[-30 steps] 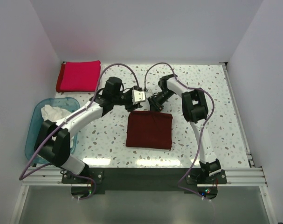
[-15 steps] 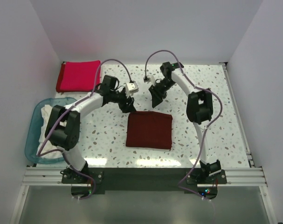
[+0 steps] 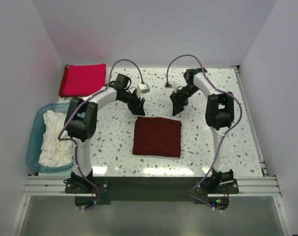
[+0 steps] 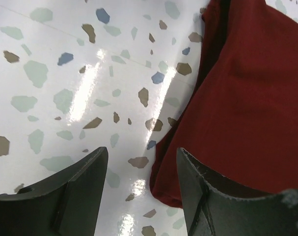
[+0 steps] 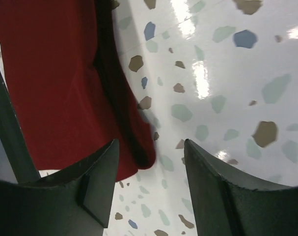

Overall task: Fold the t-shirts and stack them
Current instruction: Fold the tshirt

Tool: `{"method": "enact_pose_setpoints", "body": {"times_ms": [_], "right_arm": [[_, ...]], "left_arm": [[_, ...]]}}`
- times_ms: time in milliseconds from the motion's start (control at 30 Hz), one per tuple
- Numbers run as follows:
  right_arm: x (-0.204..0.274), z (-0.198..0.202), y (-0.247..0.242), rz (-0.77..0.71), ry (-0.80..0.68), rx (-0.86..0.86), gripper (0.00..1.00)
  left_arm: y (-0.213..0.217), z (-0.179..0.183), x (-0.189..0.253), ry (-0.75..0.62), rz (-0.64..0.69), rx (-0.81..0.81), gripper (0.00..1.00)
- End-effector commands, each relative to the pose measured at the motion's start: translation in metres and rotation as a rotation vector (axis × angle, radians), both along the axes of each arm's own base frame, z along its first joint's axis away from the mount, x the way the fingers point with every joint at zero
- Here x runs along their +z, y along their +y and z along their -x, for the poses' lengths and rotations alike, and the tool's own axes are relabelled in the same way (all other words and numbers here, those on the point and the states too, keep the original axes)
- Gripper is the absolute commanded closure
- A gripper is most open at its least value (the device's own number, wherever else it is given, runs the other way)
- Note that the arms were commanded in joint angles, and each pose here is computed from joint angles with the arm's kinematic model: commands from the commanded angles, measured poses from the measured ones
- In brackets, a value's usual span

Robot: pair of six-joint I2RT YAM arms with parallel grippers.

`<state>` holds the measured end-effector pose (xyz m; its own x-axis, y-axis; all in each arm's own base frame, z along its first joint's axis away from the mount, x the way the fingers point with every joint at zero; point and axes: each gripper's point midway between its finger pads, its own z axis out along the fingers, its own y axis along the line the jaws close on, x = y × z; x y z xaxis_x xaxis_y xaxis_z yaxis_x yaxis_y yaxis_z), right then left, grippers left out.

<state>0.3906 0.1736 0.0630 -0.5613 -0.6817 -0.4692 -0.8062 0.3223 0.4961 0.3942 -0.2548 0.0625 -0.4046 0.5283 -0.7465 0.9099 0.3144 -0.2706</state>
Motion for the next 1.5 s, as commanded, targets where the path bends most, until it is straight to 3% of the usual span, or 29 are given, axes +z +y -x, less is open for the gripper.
{"method": "enact_pose_setpoints", "body": {"times_ms": [0,100,433,667,867,1067,1467], "right_arm": [[0.025,0.044,-0.006,0.028,0.090,0.072,0.42],[0.020,0.051,-0.010,0.041,0.115,0.100,0.47],[0.010,0.069,-0.020,0.066,0.130,0.177,0.48],[0.017,0.075,-0.020,0.054,0.109,0.208,0.51],[0.028,0.073,-0.022,0.051,0.077,0.211,0.49],[0.043,0.063,-0.020,0.016,0.058,0.160,0.50],[0.034,0.074,-0.013,-0.010,0.086,0.204,0.49]], "left_arm": [[0.004,0.006,0.004,0.053,0.010,-0.035,0.37],[0.005,0.015,0.001,0.085,0.010,-0.060,0.39],[0.007,0.030,-0.005,0.137,0.012,-0.105,0.42],[0.012,0.025,0.008,0.083,0.009,-0.091,0.81],[0.015,0.027,0.022,0.057,0.026,-0.093,1.00],[0.019,0.031,0.037,0.017,0.031,-0.095,1.00],[0.025,0.022,0.005,0.050,-0.025,-0.066,1.00]]}}
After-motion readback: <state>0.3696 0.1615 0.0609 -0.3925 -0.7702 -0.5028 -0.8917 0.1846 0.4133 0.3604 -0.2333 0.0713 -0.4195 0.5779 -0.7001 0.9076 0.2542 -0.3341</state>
